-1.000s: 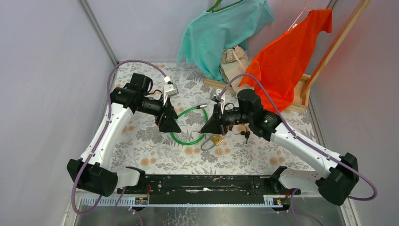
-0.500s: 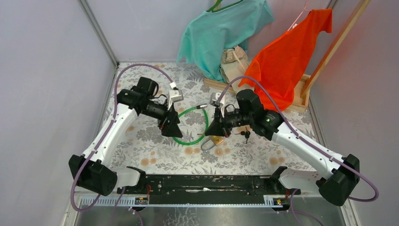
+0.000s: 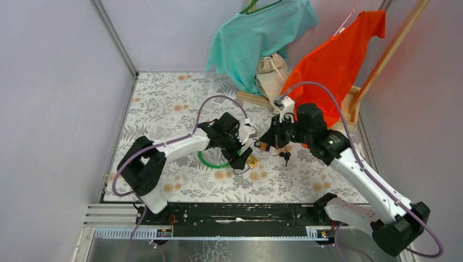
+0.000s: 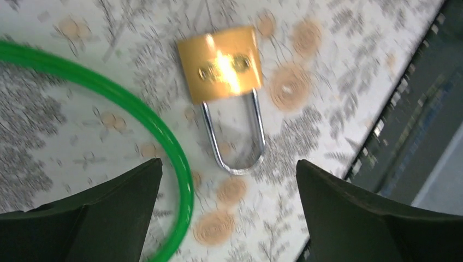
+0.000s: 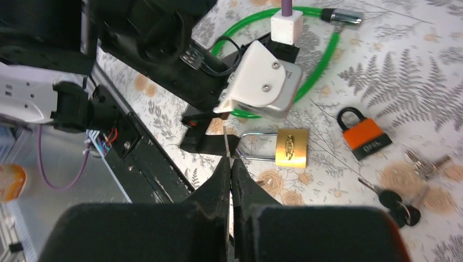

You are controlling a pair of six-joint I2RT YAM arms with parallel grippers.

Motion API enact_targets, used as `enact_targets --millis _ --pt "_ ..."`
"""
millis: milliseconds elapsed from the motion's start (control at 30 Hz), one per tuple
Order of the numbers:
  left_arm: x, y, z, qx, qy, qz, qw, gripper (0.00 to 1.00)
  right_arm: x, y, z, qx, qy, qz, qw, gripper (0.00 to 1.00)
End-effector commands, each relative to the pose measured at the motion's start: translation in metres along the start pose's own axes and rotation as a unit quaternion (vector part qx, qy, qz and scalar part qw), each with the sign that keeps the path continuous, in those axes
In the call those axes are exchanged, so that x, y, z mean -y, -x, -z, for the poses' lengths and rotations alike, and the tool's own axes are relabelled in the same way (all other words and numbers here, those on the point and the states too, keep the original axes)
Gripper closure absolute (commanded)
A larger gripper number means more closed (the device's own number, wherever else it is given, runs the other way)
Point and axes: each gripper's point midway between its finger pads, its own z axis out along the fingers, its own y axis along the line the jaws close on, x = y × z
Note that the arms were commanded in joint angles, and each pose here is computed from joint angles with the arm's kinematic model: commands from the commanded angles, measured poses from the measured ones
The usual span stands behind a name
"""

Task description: Unlock with the key

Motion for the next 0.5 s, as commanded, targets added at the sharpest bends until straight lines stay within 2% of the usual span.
enact_targets --millis 0,100,467 --pt "-0.03 0.055 -0.023 0.084 0.098 0.003 0.992 0.01 0.006 0.017 0.036 0.065 -0.07 -0.027 0.995 1.0" --pt "-0.03 0.05 -0.038 0.079 0.106 0.002 0.991 0.01 0.004 0.022 0.052 0.088 -0.085 -0.027 0.992 1.0" --pt "-0.026 0.032 -0.068 0.065 0.132 -0.02 0.989 0.04 0.013 0.03 0.077 0.11 -0.138 -0.022 0.984 1.0"
